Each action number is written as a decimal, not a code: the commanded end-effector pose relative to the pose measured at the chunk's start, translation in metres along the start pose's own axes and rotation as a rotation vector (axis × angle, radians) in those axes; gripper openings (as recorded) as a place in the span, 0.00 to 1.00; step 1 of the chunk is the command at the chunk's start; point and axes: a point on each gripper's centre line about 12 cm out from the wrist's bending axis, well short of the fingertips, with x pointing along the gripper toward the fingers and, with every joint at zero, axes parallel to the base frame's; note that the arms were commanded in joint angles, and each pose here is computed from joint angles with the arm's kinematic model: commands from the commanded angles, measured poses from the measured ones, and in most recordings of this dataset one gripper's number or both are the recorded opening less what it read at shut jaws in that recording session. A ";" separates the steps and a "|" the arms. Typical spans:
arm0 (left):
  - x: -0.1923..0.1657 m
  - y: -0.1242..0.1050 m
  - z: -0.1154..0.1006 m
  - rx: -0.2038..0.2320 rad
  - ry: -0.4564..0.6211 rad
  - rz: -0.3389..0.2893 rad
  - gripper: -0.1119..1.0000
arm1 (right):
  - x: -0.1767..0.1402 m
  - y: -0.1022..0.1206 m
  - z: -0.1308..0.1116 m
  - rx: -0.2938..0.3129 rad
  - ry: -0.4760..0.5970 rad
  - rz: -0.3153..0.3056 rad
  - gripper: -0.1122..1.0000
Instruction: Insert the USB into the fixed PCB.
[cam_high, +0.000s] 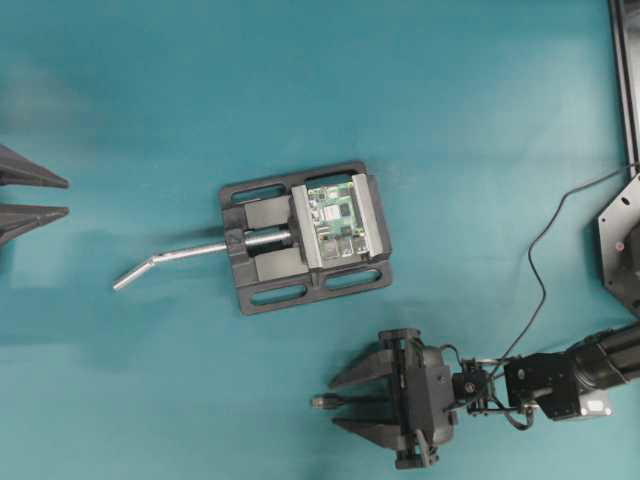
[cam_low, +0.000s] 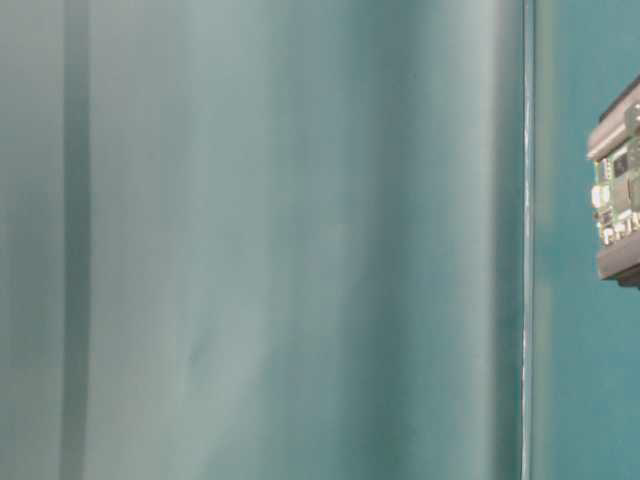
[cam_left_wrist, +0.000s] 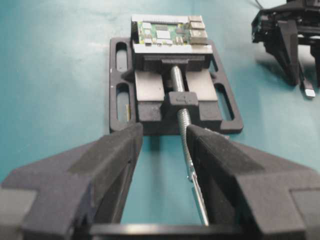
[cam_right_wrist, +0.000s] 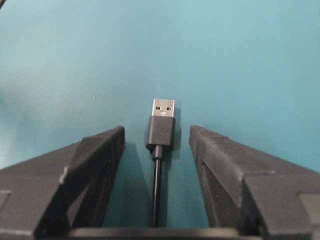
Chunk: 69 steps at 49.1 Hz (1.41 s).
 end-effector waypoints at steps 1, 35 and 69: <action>0.000 0.000 0.003 0.003 0.000 0.000 0.57 | -0.001 0.002 0.004 0.011 -0.011 0.003 0.66; -0.004 -0.001 0.001 0.001 0.023 -0.003 0.57 | -0.005 -0.005 -0.002 0.030 0.013 -0.030 0.38; -0.004 -0.001 0.002 0.000 0.022 -0.002 0.57 | -0.004 -0.011 0.000 0.043 0.005 -0.054 0.29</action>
